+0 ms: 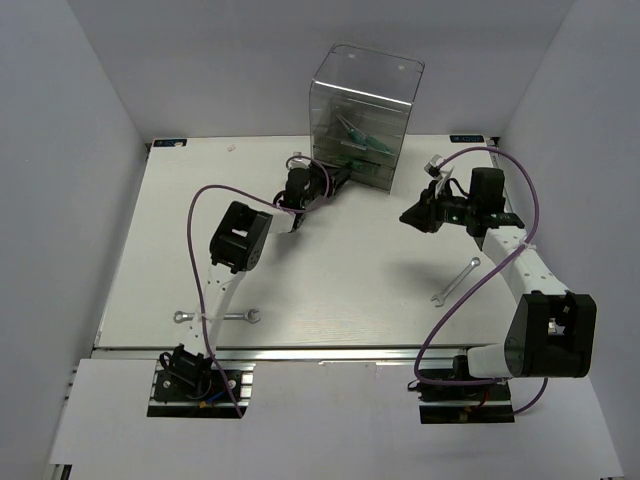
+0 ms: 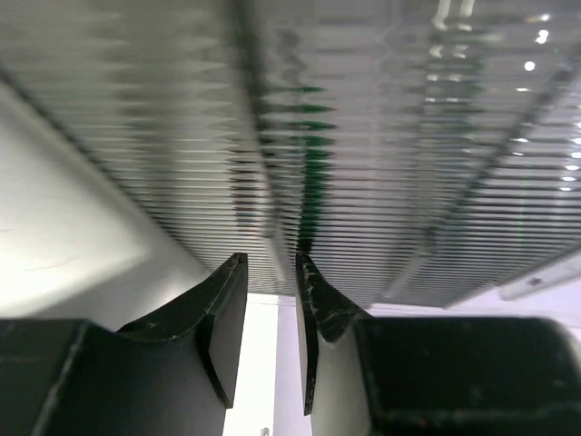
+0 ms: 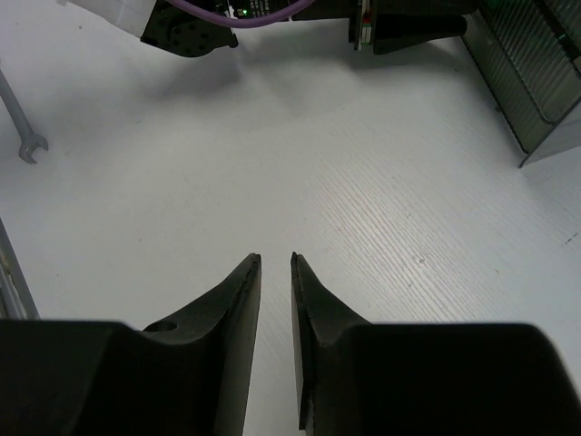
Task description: Sort the tools into containers
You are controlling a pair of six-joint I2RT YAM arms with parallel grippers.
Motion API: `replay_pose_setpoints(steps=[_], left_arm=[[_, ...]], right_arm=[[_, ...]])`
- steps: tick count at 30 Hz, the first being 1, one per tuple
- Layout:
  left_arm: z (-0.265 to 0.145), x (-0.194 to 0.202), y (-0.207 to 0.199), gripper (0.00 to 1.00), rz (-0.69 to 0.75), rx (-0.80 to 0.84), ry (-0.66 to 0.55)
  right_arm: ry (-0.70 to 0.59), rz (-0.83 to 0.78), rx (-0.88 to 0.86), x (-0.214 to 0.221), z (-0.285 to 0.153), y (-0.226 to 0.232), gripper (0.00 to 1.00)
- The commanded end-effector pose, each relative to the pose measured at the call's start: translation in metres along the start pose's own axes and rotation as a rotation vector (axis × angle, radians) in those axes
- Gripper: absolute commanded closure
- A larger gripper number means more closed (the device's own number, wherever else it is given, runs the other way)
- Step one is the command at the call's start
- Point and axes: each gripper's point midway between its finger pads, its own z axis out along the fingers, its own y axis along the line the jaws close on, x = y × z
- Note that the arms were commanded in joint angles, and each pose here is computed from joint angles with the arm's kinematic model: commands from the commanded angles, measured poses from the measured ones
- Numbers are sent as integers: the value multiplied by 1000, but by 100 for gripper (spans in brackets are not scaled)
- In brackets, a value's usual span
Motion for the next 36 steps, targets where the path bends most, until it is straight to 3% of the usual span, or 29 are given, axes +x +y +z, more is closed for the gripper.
replay_pose_setpoints(steps=[1, 11, 20, 27, 36], left_arm=[[5, -4, -12, 63, 4, 21, -24], [11, -17, -18, 69, 12, 45, -86], [11, -19, -24, 91, 11, 60, -97], [-31, -8, -9, 98, 6, 28, -96], [-87, 7, -32, 100, 22, 57, -68]], right_arm=[[-19, -43, 18, -7, -4, -4, 74], [-10, -36, 16, -4, -4, -5, 74], [0, -27, 15, 2, -3, -4, 73], [29, -26, 21, 12, -4, -4, 73], [82, -32, 25, 28, -8, -2, 69]])
